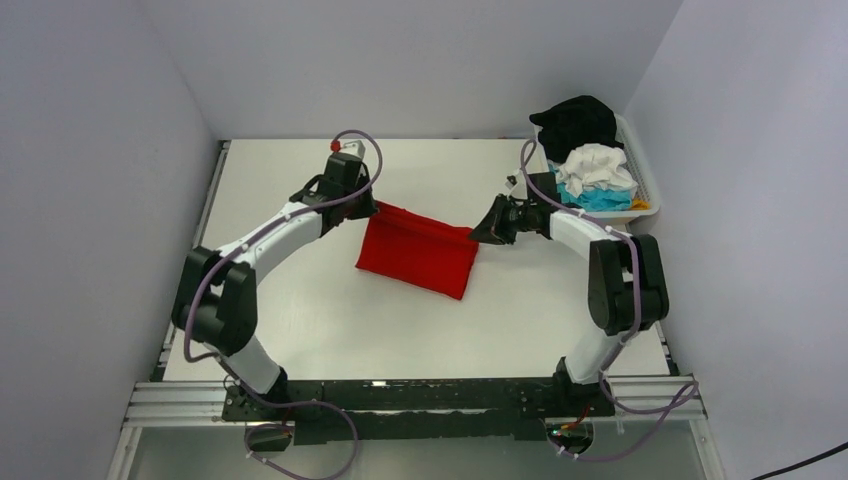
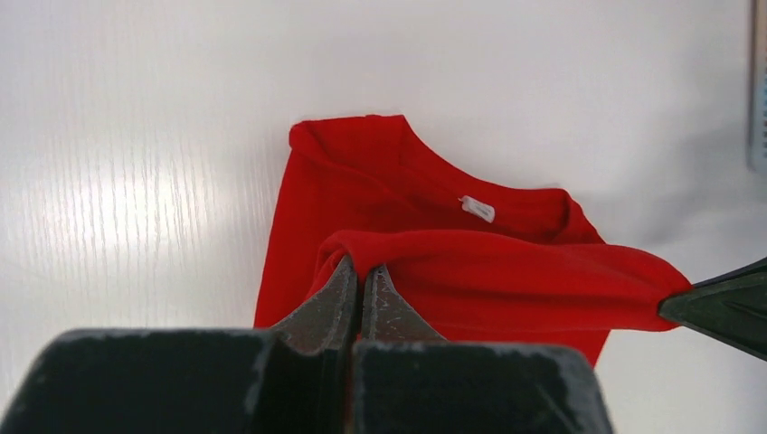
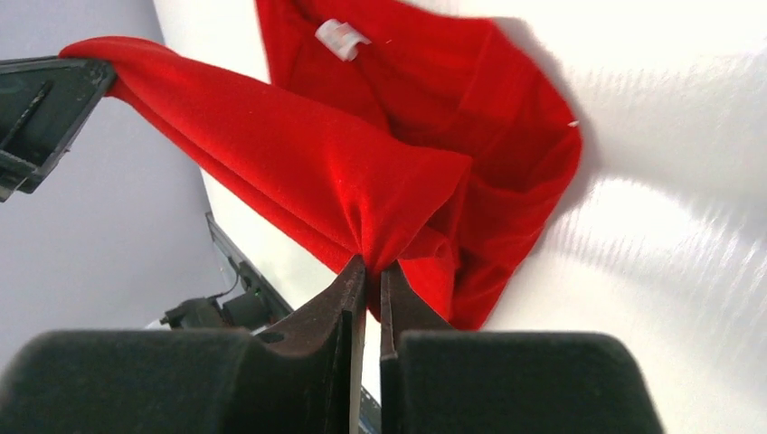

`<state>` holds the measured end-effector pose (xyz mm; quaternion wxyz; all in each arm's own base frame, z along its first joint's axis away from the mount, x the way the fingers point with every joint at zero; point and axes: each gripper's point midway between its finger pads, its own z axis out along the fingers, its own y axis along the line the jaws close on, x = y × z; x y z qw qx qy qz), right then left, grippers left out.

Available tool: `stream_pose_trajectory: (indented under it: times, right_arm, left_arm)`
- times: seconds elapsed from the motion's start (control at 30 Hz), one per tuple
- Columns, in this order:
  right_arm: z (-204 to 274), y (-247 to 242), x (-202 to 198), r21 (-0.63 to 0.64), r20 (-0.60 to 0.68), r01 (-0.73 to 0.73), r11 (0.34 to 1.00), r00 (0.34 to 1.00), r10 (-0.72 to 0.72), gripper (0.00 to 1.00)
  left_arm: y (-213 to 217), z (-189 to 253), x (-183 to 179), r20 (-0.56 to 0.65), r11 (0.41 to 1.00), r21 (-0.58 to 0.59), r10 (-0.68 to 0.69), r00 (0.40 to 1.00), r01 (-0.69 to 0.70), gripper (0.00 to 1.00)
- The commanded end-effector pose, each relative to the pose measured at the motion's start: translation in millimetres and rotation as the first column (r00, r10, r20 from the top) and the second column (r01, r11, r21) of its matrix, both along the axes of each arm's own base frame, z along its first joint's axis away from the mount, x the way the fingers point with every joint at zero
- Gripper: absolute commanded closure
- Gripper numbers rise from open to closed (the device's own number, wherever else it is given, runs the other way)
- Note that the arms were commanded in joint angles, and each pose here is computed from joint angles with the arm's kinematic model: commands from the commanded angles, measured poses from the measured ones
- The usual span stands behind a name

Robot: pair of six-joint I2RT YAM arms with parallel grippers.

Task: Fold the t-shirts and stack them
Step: Fold the long partially folded tshirt into a neat square

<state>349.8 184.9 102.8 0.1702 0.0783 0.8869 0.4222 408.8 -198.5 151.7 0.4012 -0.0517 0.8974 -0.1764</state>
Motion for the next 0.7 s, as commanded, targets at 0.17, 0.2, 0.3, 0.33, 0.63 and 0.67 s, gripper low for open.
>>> stream_pose_trajectory:
  times: [0.17, 0.2, 0.3, 0.33, 0.63, 0.67]
  right_arm:
    - [-22, -22, 52, -0.111, 0.031, 0.124, 0.986, 0.992, -0.121, 0.73]
    - [-21, -22, 56, -0.117, 0.034, 0.115, 0.987, 0.993, -0.111, 0.54]
    - [-11, -26, 68, -0.154, 0.068, 0.122, 0.98, 0.991, -0.113, 0.02]
    - [-6, -29, 71, -0.169, 0.091, 0.135, 0.976, 0.988, -0.121, 0.01]
    - [19, -33, 47, -0.18, 0.246, 0.178, 0.967, 0.96, -0.131, 0.0]
    - [19, -34, 42, -0.188, 0.255, 0.179, 0.966, 0.958, -0.128, 0.0]
  left_arm:
    - [17, -23, 49, -0.027, 0.997, 0.066, 0.041, 0.999, -0.039, 0.79]
    - [17, -25, 52, -0.042, 0.997, 0.07, 0.04, 0.998, -0.037, 0.64]
    - [19, -17, 58, -0.041, 0.997, 0.072, 0.037, 0.998, -0.034, 0.05]
    - [19, -9, 59, -0.021, 0.997, 0.069, 0.023, 1.0, -0.022, 0.01]
    - [9, -2, 30, -0.008, 0.989, 0.052, -0.135, 0.991, 0.136, 0.01]
    - [9, -10, 26, -0.029, 0.987, 0.055, -0.149, 0.988, 0.151, 0.0]
